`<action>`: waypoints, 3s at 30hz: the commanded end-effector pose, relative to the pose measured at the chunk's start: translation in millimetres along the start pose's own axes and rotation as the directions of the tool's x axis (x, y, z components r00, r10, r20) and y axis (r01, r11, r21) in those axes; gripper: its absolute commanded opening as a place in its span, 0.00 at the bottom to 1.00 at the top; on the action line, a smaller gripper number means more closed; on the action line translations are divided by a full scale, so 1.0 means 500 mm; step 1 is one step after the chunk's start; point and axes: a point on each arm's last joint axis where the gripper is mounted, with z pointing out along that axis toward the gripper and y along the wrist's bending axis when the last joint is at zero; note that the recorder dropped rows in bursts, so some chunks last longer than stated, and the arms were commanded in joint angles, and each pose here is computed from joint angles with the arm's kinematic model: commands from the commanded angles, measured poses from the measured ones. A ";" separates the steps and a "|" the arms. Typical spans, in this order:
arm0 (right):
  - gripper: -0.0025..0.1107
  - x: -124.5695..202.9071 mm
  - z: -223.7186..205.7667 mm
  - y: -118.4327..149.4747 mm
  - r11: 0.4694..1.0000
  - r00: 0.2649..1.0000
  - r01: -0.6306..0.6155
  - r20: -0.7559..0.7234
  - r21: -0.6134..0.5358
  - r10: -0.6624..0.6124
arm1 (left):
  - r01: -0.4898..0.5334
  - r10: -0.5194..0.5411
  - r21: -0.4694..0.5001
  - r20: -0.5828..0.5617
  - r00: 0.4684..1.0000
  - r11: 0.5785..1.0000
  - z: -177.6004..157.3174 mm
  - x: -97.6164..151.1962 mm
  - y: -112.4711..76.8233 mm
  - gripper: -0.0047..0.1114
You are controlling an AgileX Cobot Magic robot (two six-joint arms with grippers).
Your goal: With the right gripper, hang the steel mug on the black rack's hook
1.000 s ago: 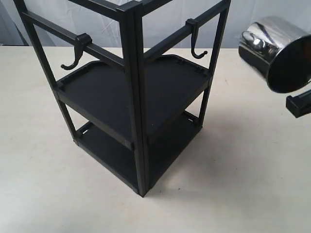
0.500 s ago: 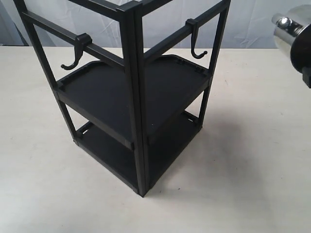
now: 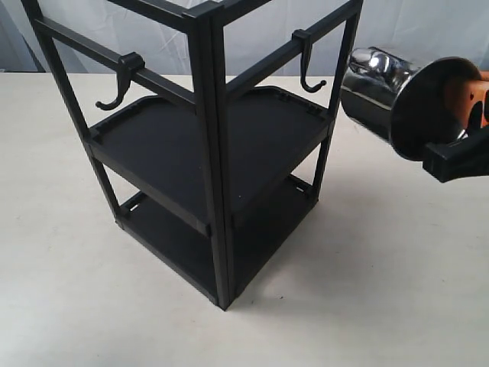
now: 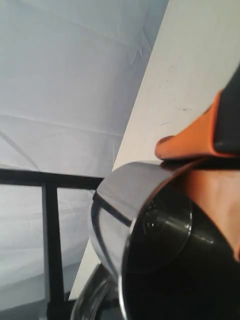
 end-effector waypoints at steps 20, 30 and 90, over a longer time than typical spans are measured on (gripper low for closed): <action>0.01 -0.032 -0.003 -0.119 0.707 0.922 0.347 -0.364 0.617 -0.135 | 0.009 -0.009 0.010 0.010 1.000 1.000 -0.001 -0.001 -0.001 0.05; 0.01 -0.051 -0.043 -0.143 0.599 0.931 0.319 -0.361 0.734 -0.053 | 0.009 -0.009 0.010 0.010 1.000 1.000 -0.001 -0.001 -0.001 0.05; 0.01 0.110 -0.032 0.123 0.783 0.941 -0.321 -0.275 -0.533 0.198 | 0.009 -0.009 0.010 0.010 1.000 1.000 -0.001 -0.001 -0.001 0.05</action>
